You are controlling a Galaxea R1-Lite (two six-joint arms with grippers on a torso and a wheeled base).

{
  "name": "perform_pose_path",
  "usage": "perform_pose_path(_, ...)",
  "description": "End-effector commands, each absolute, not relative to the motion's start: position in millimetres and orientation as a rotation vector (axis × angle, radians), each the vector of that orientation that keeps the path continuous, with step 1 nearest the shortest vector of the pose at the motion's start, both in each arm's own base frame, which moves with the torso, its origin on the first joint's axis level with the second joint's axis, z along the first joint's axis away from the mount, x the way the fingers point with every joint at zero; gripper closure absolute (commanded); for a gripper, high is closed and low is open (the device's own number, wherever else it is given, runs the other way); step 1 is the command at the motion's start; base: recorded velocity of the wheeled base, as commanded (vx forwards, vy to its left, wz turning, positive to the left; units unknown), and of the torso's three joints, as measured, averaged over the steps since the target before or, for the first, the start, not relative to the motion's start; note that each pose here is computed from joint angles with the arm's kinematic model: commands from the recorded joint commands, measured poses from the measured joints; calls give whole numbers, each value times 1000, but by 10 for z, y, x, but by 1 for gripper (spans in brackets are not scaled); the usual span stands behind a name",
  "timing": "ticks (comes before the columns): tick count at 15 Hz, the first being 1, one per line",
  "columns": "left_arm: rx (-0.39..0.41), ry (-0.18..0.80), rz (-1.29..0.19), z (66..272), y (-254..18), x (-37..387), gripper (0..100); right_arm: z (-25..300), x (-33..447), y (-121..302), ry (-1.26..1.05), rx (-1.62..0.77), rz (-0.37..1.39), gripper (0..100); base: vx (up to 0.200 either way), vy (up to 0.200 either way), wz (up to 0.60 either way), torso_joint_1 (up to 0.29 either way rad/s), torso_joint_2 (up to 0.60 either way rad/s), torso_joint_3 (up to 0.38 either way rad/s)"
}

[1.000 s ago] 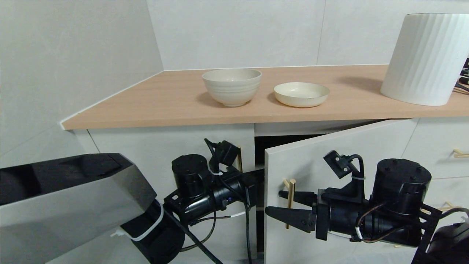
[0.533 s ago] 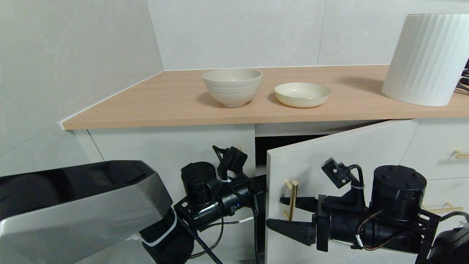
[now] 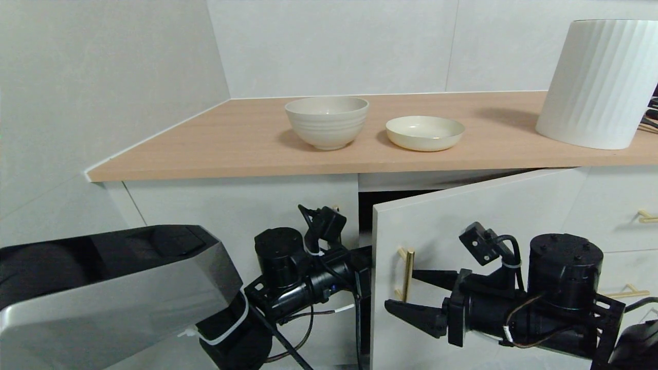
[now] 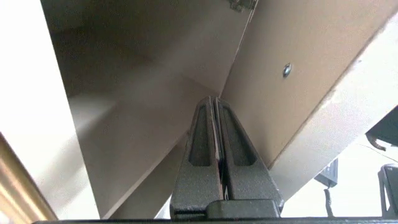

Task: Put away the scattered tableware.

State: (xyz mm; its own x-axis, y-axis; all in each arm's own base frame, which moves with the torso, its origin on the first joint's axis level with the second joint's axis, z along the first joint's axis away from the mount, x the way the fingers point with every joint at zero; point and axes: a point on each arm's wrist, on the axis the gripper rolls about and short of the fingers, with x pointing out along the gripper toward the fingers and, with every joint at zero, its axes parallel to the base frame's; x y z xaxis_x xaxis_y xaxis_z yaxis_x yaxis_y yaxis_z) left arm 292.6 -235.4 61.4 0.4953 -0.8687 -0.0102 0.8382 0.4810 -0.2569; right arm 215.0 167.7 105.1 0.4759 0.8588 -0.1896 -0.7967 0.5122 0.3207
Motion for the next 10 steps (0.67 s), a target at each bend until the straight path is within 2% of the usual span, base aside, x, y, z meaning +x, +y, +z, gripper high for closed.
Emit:
perform_pose_path(1,-231,140,-1053,674,-2363,2904,100,1181,2048,1585,313,172,965,0,0,0,0,0,0,0)
perform_pose_path(3,-228,160,-1052,768,-2354,2883,100,1238,1896,1458,322,50,692,0,0,0,0,0,0,0)
perform_pose_path(4,-228,163,-1052,786,-2350,2878,100,1261,1839,1450,324,33,647,0,0,0,0,0,0,0)
perform_pose_path(5,-228,172,-1057,865,-2352,2852,100,1450,1566,1388,315,16,583,0,0,0,0,0,0,0)
perform_pose_path(7,-227,186,-1070,939,-2407,2830,100,1727,1337,1230,321,35,637,0,0,0,0,0,0,0)
perform_pose_path(10,-222,217,-1069,907,-2388,2789,100,1828,1158,1090,425,113,722,0,0,0,0,0,0,0)
